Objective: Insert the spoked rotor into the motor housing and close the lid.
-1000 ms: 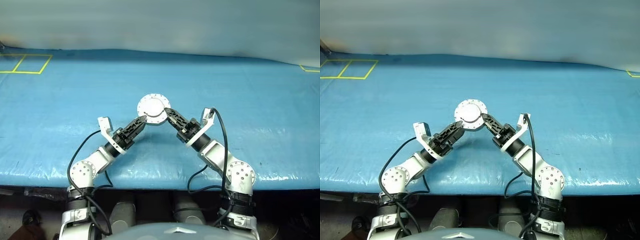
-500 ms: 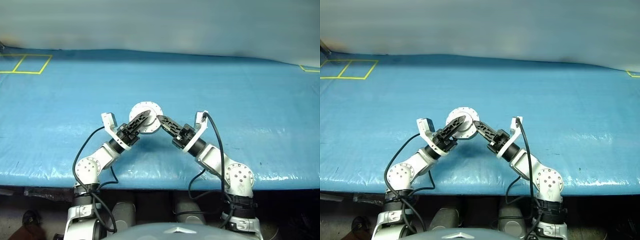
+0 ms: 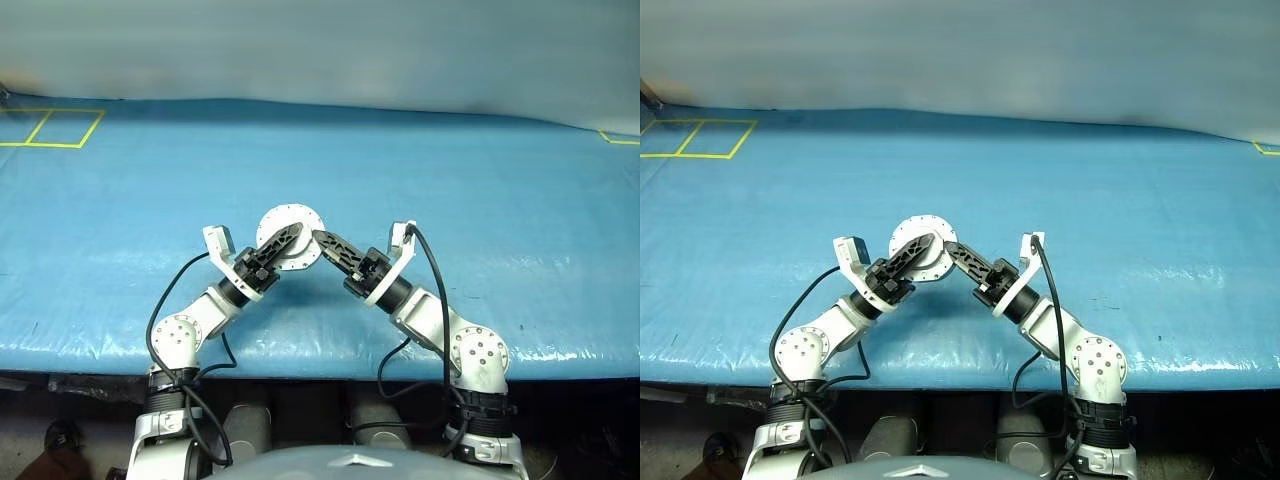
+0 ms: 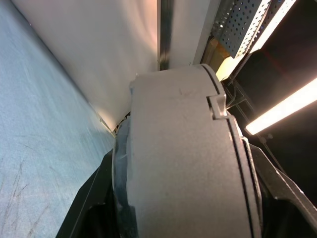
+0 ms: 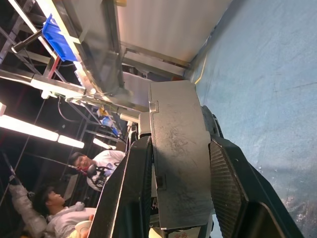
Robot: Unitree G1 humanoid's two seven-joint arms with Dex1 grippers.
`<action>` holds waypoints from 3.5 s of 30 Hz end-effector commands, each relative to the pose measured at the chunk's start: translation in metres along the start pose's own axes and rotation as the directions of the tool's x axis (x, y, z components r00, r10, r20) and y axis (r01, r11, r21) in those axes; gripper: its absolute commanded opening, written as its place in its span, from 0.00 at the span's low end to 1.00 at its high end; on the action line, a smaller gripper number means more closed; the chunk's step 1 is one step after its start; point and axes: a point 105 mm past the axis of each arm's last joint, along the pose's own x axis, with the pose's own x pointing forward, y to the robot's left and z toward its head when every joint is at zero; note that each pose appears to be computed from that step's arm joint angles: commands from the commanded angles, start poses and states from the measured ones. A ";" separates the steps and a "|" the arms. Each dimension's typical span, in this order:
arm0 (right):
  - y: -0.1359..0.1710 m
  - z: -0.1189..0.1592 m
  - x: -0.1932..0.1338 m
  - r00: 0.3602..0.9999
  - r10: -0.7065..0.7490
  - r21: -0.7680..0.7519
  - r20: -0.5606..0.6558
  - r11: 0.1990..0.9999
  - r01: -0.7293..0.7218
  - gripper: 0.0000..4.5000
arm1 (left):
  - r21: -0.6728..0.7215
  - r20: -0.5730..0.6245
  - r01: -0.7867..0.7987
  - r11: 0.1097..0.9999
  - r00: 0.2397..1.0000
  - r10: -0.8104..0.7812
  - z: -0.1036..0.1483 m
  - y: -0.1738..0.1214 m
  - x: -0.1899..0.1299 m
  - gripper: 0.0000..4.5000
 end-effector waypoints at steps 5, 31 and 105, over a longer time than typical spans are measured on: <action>0.014 0.012 0.004 0.997 0.052 -0.095 0.058 0.994 -0.046 0.28 | 0.043 0.008 -0.031 0.999 0.999 0.031 0.007 0.001 0.003 0.57; -0.021 0.009 -0.005 0.985 -0.170 -0.467 0.025 0.869 0.162 0.79 | 0.295 0.334 -0.473 0.830 0.865 0.374 0.067 0.049 -0.009 0.57; -0.057 0.051 -0.061 0.927 -0.374 -0.947 -0.002 0.299 0.119 0.99 | 0.896 -0.367 0.214 0.388 0.850 0.378 -0.006 0.027 -0.027 1.00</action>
